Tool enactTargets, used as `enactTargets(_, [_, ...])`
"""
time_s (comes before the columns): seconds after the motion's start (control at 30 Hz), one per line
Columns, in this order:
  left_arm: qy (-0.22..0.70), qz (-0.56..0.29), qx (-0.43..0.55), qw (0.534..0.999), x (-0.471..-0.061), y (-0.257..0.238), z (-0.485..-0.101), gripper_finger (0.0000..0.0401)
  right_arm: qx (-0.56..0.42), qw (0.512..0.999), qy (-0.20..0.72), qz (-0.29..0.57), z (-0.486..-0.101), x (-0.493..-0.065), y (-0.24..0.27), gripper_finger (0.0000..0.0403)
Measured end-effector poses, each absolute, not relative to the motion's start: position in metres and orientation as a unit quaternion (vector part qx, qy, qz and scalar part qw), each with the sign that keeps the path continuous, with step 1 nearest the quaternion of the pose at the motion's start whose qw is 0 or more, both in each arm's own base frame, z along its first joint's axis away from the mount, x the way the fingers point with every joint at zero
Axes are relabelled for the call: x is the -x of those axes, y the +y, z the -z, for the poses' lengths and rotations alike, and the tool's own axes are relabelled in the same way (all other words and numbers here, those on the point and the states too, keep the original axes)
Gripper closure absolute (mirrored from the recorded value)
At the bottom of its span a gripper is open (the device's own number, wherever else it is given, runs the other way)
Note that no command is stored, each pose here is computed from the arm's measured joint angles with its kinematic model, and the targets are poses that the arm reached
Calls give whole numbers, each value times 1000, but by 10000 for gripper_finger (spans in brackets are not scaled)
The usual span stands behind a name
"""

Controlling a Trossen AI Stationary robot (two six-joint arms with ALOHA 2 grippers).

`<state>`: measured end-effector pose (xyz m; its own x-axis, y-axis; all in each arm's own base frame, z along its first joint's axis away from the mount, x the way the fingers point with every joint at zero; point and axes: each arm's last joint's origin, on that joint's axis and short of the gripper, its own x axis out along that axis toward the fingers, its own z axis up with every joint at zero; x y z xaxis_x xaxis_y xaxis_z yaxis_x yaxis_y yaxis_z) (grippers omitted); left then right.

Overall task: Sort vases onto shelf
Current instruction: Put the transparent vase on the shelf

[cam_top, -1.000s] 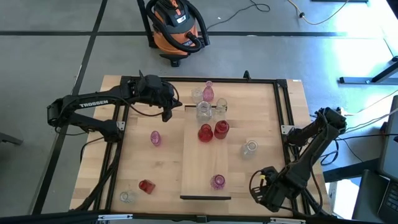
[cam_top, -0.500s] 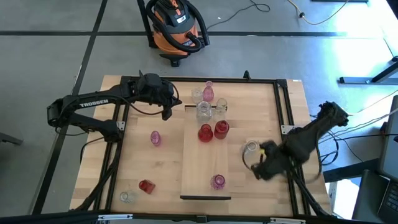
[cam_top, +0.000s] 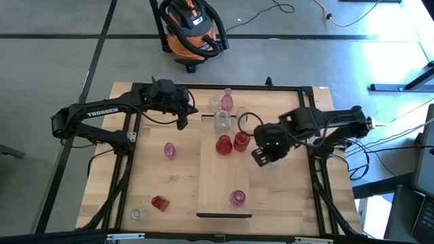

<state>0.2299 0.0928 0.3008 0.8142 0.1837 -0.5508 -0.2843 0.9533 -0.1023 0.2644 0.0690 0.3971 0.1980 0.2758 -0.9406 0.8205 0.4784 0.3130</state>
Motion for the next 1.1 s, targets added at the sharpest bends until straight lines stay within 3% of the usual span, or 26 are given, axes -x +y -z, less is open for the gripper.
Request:
enactTargets(0.27, [279,-126,90,948,-230,93,-301,401,-456,642,584,196,-407,-284,72,403])
enactTargets(0.6, [280,-125,86,948,-230,93,-301,401,-434,642,608,173,-392,-315,81,403])
enactTargets(0.87, [280,-125,85,948,-230,93,-301,401,-421,667,582,197,-398,-316,78,401])
enactTargets(1.1, [280,-125,85,948,-230,93,-301,401,-429,658,591,184,-399,-316,80,400])
